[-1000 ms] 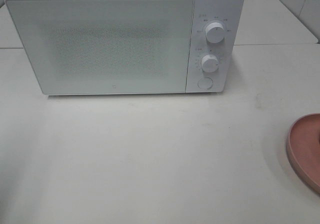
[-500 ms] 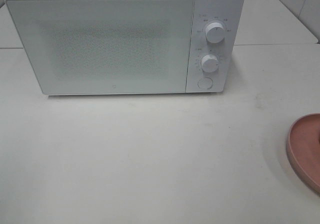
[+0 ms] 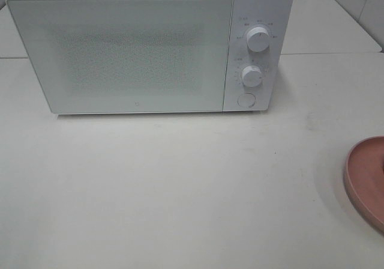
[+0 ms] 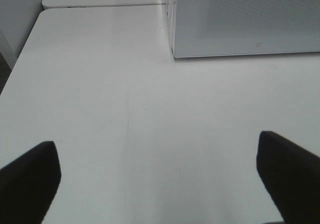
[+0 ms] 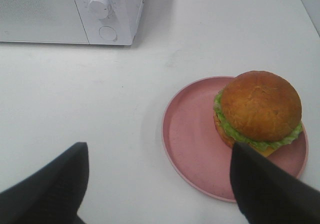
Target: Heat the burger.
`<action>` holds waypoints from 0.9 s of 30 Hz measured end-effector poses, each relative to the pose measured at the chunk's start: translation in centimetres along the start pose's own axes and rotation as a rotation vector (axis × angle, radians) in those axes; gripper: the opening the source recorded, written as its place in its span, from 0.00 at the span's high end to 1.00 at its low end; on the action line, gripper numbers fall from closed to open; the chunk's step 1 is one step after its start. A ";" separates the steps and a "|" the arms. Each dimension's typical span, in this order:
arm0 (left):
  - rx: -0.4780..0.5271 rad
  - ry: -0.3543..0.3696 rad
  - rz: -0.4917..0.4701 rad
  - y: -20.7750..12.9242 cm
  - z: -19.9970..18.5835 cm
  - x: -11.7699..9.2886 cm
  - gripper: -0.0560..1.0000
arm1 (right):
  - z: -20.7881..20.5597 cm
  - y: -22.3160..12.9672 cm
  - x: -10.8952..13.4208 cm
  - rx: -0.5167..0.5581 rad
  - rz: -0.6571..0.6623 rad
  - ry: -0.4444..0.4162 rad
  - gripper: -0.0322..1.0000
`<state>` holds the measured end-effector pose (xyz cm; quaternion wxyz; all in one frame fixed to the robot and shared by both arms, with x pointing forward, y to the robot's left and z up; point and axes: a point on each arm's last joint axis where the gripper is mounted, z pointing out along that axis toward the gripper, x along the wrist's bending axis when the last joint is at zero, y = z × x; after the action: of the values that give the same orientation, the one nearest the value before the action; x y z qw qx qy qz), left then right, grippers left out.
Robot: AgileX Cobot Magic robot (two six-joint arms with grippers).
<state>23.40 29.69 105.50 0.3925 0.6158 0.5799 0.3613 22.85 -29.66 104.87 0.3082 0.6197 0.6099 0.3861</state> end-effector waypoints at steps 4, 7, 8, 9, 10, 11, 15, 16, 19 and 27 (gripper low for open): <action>-0.002 0.000 0.000 0.0 0.0 0.0 0.01 | 0.0 0.0 0.0 0.000 0.000 0.000 0.24; -0.003 -0.001 0.000 0.0 0.0 0.0 0.01 | 0.0 0.0 0.0 0.000 0.000 0.000 0.24; -0.003 -0.001 0.000 0.0 0.0 0.0 0.01 | 0.0 0.0 0.0 0.000 0.000 0.000 0.24; -0.003 -0.001 0.000 0.0 0.0 0.0 0.01 | 0.0 0.0 0.0 0.000 0.000 0.000 0.24; -0.003 -0.001 0.000 0.0 0.0 0.0 0.01 | 0.0 0.0 0.0 0.000 0.000 0.000 0.24; -0.003 -0.001 0.000 0.0 0.0 0.0 0.01 | 0.0 0.0 0.0 0.000 0.000 0.000 0.24; -0.003 -0.001 0.000 0.0 0.0 0.0 0.01 | 0.0 0.0 0.0 0.000 0.000 0.000 0.24; -0.003 -0.001 0.000 0.0 0.0 0.0 0.01 | 0.0 0.0 0.0 0.000 0.000 0.000 0.24; -0.003 -0.001 0.000 0.0 0.0 0.0 0.01 | 0.0 0.0 0.0 0.000 0.000 0.000 0.24; -0.003 -0.001 0.000 0.0 0.0 0.0 0.01 | 0.0 0.0 0.0 0.000 0.000 0.000 0.24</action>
<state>23.36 29.69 105.50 0.3937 0.6152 0.5793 0.3618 22.85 -29.66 104.87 0.3082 0.6197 0.6099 0.3861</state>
